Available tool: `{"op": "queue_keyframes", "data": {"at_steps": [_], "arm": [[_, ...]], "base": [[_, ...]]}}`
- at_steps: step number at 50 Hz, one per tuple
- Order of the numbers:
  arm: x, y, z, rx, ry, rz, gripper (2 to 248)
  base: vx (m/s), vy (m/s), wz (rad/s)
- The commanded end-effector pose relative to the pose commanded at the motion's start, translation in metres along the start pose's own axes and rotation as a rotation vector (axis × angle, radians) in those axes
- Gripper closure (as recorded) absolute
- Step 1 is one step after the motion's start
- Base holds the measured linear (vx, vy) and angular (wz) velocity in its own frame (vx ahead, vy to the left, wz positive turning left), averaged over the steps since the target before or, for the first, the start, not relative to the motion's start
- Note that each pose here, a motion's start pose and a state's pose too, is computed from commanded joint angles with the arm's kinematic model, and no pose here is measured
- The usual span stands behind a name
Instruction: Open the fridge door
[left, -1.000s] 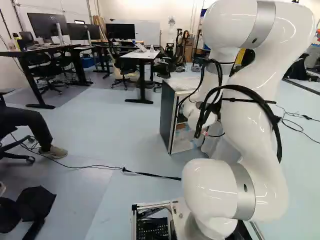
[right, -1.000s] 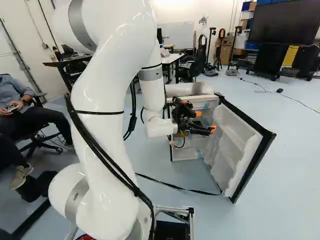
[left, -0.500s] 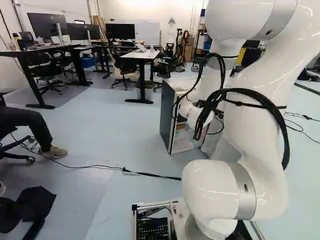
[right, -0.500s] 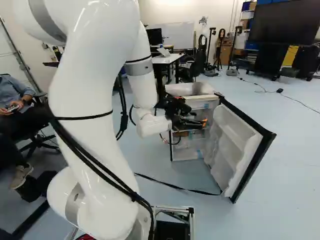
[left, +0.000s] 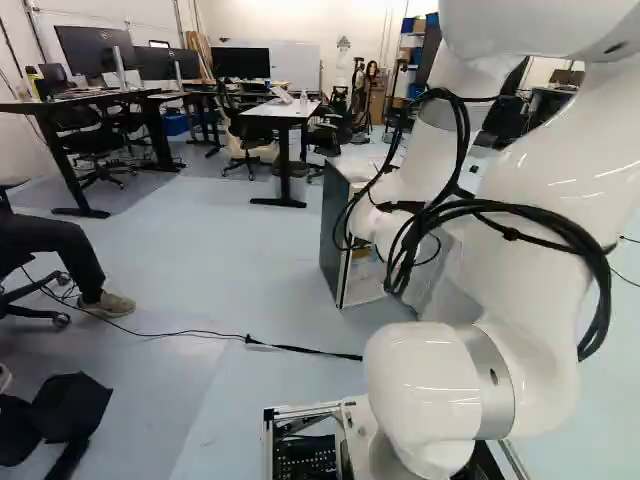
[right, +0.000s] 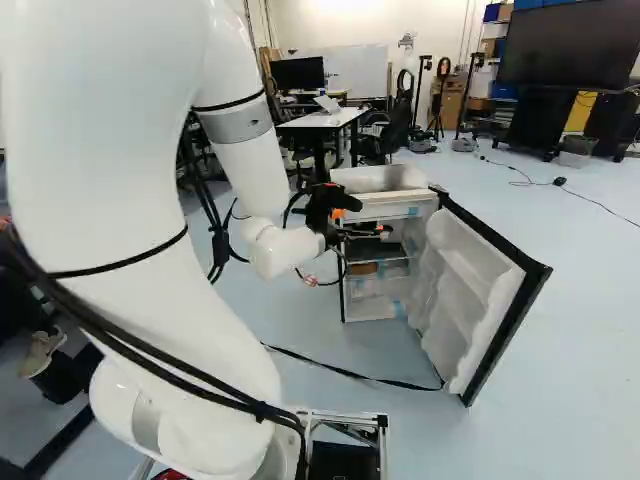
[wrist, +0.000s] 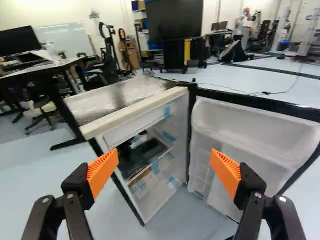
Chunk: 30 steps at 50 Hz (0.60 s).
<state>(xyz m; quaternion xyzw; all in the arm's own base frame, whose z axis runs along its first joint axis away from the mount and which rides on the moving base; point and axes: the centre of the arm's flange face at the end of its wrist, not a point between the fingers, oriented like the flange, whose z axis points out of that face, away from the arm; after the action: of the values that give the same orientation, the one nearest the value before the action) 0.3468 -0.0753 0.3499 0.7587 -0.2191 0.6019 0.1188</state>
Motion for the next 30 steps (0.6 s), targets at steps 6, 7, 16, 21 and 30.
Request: {"op": "queue_keyframes", "data": {"at_steps": [6,7,16,21,30], "arm": [[0.001,-0.007,-0.014,0.068,-0.016,-0.023,3],[0.001,-0.008,-0.017,0.081,-0.019,-0.028,3],[0.0,-0.015,-0.036,0.167,-0.039,-0.063,3],[-0.001,-0.019,-0.046,0.211,-0.049,-0.083,3],[-0.003,-0.023,-0.062,0.279,-0.065,-0.117,3]], "base": [[0.0,0.0,0.0],[0.0,0.0,0.0],[0.0,0.0,0.0],[0.0,0.0,0.0],[0.0,0.0,0.0]]}}
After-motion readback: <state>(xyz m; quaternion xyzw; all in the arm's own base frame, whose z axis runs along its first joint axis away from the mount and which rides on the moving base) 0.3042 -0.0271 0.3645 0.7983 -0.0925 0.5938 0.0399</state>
